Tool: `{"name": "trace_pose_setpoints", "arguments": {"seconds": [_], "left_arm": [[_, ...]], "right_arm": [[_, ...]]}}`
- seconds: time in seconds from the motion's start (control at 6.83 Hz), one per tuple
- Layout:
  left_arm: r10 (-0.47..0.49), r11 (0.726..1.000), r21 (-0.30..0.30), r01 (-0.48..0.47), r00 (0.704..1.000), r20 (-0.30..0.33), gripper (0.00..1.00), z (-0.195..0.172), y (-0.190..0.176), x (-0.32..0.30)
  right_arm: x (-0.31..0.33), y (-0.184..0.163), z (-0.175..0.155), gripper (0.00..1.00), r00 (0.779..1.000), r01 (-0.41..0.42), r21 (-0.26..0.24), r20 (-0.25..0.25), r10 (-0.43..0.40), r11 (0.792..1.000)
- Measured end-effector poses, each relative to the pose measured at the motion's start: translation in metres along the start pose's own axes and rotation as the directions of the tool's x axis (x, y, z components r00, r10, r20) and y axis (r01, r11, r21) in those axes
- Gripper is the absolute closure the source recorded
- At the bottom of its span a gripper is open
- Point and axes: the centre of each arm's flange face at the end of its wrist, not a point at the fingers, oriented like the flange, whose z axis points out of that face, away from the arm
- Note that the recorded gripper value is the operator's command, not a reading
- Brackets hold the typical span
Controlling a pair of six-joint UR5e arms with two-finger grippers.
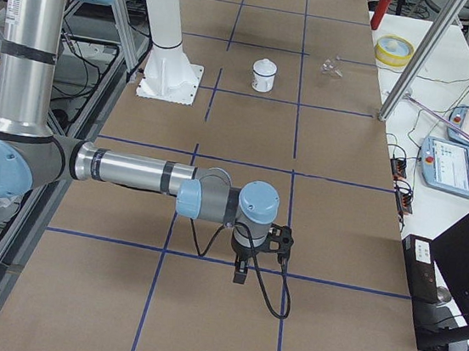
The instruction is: Place funnel on cup
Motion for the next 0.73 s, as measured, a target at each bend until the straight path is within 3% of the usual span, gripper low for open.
{"name": "trace_pose_setpoints", "arguments": {"seconds": [0.73], "left_arm": [[0.017,1.0,0.008,-0.017,1.0,0.003,0.0,-0.0037,-0.0048,0.0064]], "right_arm": [[-0.0002,0.0,-0.0003,0.0,1.0,0.0,0.001,0.0,0.0,1.0]]}}
